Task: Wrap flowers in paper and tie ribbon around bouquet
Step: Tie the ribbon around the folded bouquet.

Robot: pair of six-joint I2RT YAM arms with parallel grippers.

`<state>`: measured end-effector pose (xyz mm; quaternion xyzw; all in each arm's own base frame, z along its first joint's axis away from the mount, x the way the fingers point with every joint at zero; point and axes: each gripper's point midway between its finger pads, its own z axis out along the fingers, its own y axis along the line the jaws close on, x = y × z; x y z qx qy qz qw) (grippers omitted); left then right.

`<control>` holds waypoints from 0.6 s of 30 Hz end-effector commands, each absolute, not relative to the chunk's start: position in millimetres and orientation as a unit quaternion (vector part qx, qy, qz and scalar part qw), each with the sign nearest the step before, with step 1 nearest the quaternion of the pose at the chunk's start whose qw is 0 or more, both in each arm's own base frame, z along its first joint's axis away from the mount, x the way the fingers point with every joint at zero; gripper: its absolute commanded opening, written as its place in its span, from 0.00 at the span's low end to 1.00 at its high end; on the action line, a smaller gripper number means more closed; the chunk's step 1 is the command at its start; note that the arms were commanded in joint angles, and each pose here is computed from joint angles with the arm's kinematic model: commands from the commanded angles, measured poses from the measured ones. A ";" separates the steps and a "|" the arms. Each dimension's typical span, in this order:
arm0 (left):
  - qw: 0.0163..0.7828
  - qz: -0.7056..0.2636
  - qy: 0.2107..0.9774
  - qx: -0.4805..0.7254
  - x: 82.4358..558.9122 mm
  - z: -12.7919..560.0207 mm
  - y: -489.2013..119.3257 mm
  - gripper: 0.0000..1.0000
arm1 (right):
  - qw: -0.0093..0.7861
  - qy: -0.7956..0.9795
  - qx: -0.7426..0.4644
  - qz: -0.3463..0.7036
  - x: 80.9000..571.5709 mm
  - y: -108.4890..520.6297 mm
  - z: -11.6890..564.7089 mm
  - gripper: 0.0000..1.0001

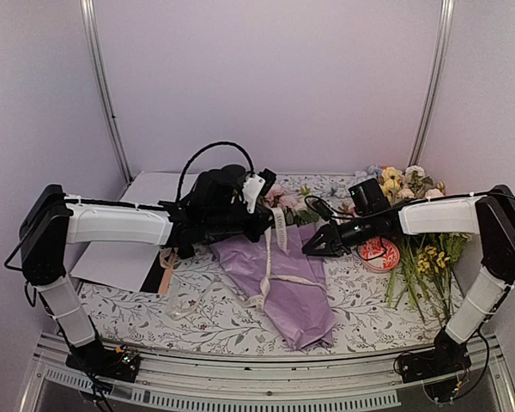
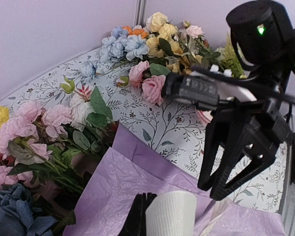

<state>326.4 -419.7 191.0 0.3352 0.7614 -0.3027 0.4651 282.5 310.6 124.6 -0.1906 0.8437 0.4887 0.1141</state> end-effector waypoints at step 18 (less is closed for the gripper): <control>0.521 -0.448 0.570 0.451 278.3 273.9 -506.7 0.00 | 0.024 0.873 -0.165 0.458 270.4 319.7 -9.5 0.13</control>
